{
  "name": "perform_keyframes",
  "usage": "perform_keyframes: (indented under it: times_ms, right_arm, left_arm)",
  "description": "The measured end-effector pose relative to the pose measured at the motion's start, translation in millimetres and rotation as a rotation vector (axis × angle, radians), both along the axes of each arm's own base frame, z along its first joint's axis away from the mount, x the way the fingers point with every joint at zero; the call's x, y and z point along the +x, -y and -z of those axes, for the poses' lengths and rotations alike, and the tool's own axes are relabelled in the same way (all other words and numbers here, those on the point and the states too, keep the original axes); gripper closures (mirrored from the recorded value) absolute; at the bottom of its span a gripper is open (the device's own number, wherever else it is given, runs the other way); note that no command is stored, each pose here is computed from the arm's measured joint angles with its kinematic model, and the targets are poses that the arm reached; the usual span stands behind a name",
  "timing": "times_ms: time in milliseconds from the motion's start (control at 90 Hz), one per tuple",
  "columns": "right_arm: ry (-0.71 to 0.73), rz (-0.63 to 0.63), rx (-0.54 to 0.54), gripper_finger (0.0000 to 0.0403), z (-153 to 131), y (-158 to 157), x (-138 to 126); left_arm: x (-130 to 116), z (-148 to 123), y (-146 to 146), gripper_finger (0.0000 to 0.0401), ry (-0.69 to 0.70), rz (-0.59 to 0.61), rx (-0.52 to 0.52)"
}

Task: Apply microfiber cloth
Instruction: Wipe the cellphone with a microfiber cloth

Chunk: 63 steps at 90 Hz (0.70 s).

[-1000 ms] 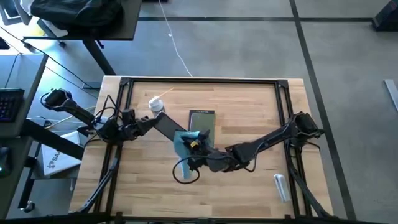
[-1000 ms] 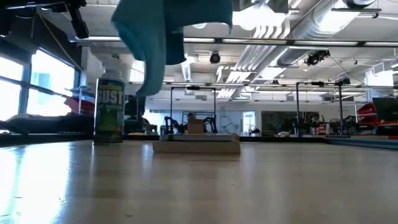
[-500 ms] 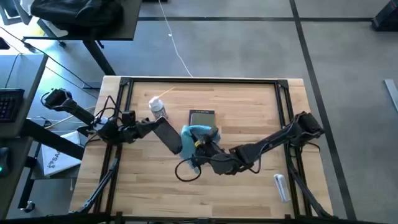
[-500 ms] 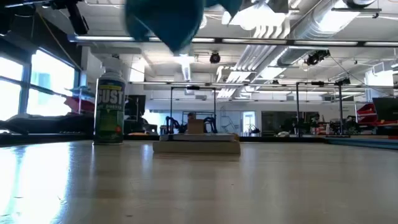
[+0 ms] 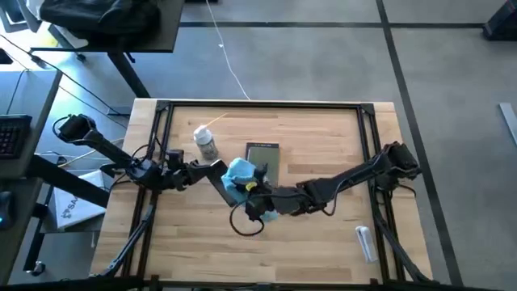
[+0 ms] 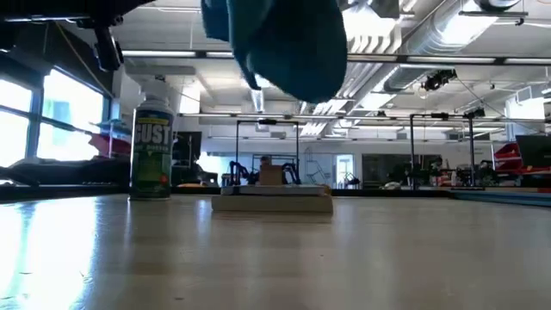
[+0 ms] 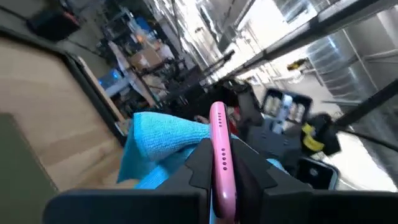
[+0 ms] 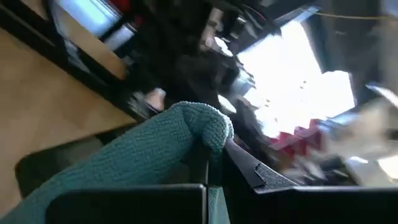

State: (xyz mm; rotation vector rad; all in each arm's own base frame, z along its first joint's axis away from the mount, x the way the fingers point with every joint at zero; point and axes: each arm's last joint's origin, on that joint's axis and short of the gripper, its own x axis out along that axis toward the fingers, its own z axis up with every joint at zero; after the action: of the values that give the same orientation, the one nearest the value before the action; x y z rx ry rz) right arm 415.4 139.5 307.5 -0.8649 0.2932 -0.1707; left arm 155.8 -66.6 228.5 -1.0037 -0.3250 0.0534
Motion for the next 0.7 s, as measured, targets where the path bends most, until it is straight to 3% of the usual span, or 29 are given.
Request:
perform_keyframes:
  times_ms: [211, 389, 700]
  right_arm:
    - [-0.158, -0.160, 0.171, 0.0403, 15, 1, -2]
    - [-0.221, -0.260, 0.290, 0.0403, 20, -2, -4]
    - [-0.204, -0.179, 0.241, 0.0403, 20, 23, 4]
  left_arm:
    - [-3, -5, 2, 0.0386, 0.059, 0.122, 0.070]
    - [-3, -5, 3, 0.0386, 0.059, 0.151, 0.085]
    - [6, 7, 6, 0.0386, -0.018, 0.088, 0.079]
